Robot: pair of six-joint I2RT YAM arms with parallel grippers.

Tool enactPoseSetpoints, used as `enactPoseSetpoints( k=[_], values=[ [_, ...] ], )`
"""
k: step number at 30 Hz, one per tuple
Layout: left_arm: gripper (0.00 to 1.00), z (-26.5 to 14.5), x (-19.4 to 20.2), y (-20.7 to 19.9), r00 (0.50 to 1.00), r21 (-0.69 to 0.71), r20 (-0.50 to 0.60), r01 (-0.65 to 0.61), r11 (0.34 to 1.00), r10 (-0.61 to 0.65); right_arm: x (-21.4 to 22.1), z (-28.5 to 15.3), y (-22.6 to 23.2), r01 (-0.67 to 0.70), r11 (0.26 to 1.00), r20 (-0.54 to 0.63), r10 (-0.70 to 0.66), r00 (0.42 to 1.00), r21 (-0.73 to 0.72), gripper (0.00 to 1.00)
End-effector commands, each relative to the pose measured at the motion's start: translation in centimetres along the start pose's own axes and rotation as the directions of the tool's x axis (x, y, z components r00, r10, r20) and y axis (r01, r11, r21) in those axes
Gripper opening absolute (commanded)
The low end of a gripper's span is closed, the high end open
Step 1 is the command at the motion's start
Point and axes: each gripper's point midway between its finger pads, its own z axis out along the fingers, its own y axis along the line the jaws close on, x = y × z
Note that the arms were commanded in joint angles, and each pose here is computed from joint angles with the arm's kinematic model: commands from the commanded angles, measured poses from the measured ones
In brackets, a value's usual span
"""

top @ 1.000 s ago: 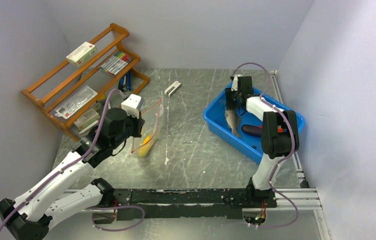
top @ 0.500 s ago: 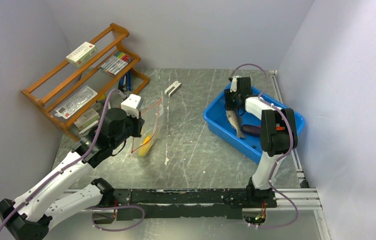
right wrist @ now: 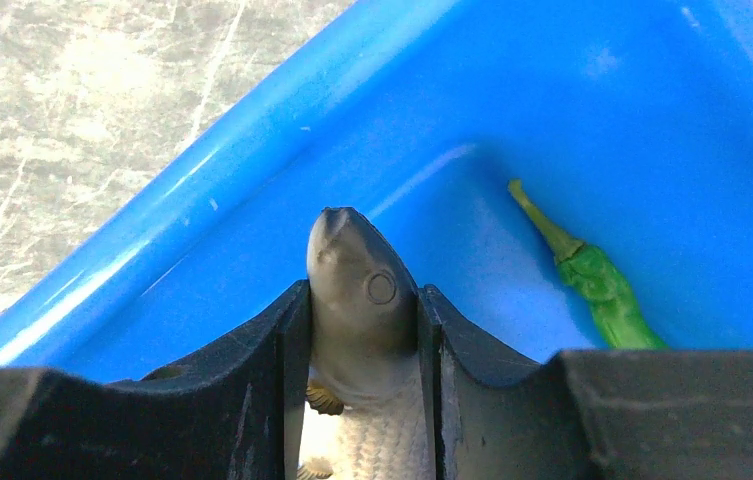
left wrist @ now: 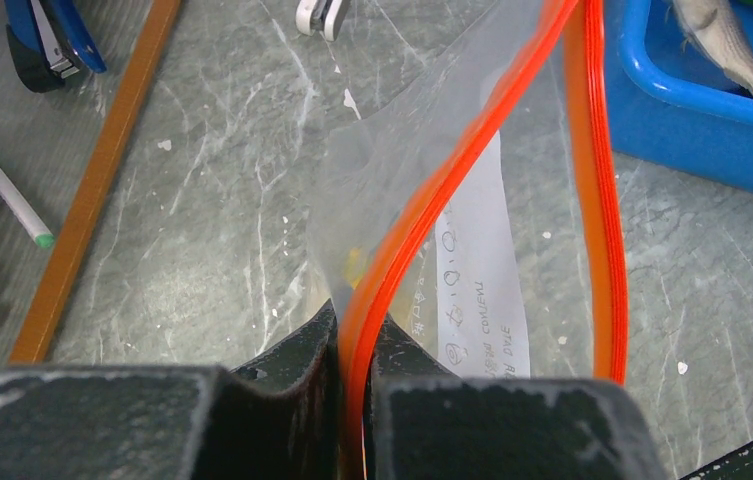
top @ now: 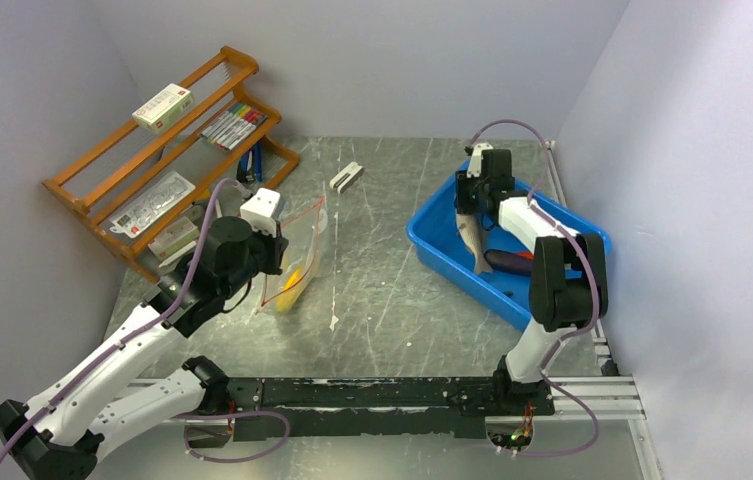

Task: Place the food in the zip-top bag and seal the zipper
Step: Pick up the fake fish from the bin.

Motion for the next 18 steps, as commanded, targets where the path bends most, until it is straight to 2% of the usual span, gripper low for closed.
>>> enactPoseSetpoints(
  k=[1, 10, 18],
  values=[
    [0.07, -0.1, -0.6, 0.4, 0.999, -0.015, 0.037, 0.004, 1.0, -0.004, -1.3, -1.9, 0.0, -0.029, 1.0, 0.051, 0.028, 0.998, 0.01, 0.27],
    [0.07, -0.1, -0.6, 0.3, 0.999, -0.011, 0.038, 0.008, 1.0, -0.007, -4.0, -6.7, 1.5, -0.062, 0.997, 0.152, 0.056, 0.987, 0.034, 0.25],
    [0.07, -0.1, -0.5, 0.2, 0.999, -0.005, 0.036, 0.007, 1.0, -0.007, -8.2, -13.0, 4.5, 0.001, 0.999, 0.323, -0.018, 0.946, 0.053, 0.23]
  ],
)
